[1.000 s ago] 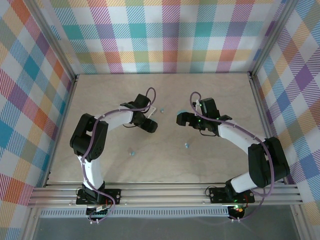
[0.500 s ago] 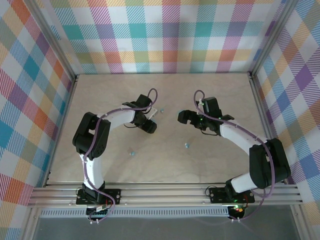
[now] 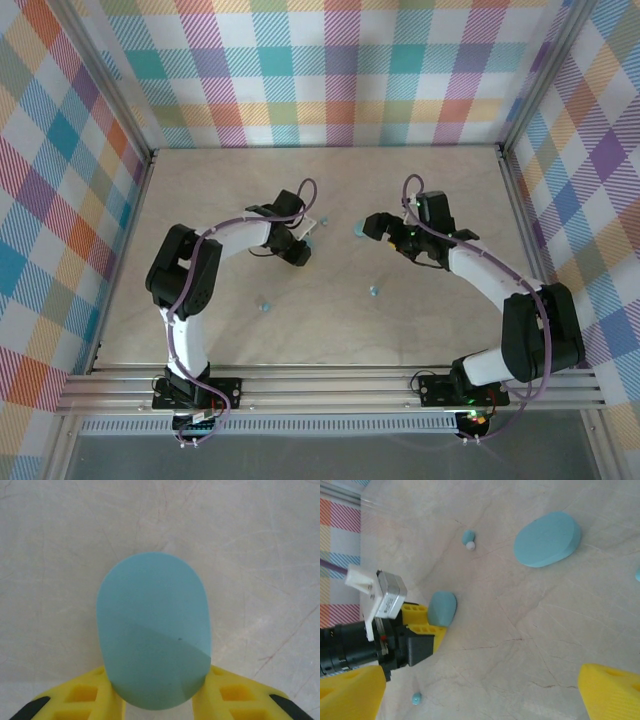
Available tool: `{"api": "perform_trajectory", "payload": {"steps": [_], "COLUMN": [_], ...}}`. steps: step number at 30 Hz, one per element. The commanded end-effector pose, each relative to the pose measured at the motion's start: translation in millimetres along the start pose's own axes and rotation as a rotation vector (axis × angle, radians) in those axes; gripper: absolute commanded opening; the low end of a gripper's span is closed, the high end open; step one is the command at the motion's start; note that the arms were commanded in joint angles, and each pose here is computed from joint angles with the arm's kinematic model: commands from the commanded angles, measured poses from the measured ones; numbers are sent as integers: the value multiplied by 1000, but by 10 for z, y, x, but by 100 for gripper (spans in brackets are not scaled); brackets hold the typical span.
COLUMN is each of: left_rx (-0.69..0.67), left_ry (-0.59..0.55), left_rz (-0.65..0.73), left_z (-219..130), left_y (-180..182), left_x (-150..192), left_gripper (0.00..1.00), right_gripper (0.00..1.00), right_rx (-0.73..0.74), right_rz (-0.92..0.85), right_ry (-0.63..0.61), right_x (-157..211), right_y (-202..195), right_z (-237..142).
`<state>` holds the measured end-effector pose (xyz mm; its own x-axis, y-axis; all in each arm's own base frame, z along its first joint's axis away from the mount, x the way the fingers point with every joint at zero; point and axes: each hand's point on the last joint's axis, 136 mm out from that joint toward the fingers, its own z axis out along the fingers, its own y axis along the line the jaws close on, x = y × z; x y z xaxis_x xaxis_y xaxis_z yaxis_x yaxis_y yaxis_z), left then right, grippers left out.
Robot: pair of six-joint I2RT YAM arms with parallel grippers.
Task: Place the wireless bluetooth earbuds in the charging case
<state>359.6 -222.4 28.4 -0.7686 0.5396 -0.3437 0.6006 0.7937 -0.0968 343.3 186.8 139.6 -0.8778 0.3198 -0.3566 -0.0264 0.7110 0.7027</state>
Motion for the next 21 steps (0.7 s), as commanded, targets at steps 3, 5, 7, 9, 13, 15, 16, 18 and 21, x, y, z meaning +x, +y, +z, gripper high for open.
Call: {"api": "perform_trajectory", "payload": {"steps": [3, 5, 7, 9, 13, 15, 16, 18, 21], "left_rx": [38, 51, 54, 80, 169, 214, 244, 286, 253], "left_ry": [-148, -180, -204, -227, -280, -298, -302, -300, -275], "left_rz": [73, 93, 105, 119, 175, 198, 208, 220, 196], "left_z": [-360, -476, -584, -687, -893, -984, -1031, -1100, -1070], "left_y": [-169, -221, -262, -332, -567, -681, -737, -819, -757], "left_x": [-202, -236, -265, -289, -319, -322, -314, -297, -273], "left_gripper": [30, 30, 30, 30, 31, 31, 32, 32, 32], "right_gripper": [97, 96, 94, 92, 88, 87, 87, 87, 86], "right_rx": [-117, -124, -134, -168, -234, -261, -282, -323, -270], "right_rz": [-4, 11, 32, 49, 56, 35, 19, -6, -12], "right_ry": [36, 61, 97, 141, 227, 263, 282, 323, 334], "right_x": [17, 41, 82, 133, 260, 322, 351, 408, 424], "right_y": [237, 267, 288, 349, 525, 635, 705, 826, 765], "right_z": [-78, -80, -63, -36, 48, 87, 98, 118, 165]}}
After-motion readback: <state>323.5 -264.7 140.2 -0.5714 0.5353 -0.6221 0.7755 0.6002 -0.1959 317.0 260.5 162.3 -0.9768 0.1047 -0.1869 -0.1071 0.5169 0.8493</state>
